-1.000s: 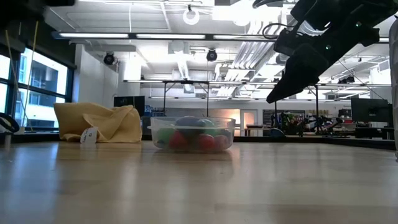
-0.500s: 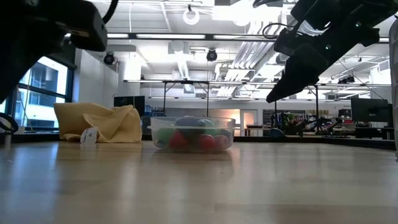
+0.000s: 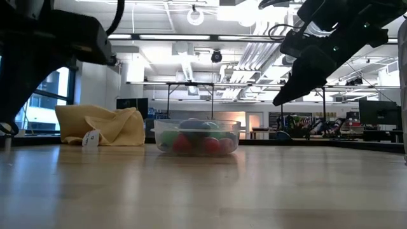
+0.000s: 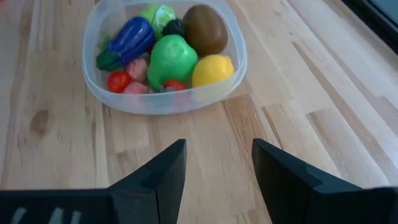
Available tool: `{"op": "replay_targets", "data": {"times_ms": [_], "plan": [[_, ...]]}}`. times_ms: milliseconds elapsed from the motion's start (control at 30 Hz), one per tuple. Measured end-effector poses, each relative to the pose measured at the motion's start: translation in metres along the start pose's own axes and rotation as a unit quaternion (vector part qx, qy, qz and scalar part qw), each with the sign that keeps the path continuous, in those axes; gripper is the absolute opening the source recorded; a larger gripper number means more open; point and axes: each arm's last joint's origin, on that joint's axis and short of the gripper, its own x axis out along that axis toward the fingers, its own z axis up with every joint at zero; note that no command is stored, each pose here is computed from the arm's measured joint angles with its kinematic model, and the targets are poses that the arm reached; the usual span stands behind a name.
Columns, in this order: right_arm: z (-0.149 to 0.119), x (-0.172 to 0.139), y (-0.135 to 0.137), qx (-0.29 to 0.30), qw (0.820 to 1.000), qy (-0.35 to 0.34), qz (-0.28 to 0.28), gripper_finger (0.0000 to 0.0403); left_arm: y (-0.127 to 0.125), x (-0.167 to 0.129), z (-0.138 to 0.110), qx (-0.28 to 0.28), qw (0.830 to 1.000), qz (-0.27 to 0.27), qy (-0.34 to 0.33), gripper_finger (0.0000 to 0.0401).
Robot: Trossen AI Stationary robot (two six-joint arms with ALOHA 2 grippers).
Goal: Pick and placing Produce into tupperware
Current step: Put the left strawberry into the transparent bin
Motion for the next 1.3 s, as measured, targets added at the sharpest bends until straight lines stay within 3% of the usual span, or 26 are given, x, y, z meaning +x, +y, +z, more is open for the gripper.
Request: {"op": "replay_targets", "data": {"times_ms": [267, 1300], "plan": [[0.000, 0.000, 0.000, 0.000, 1.000, 0.000, 0.000, 0.0176, 0.001, 0.009, -0.004, 0.006, 1.000, 0.006, -0.009, 0.0218], [0.000, 0.000, 0.000, 0.000, 1.000, -0.001, 0.000, 0.0176, 0.004, 0.035, -0.006, -0.007, 1.000, 0.008, -0.021, 0.0218]]}}
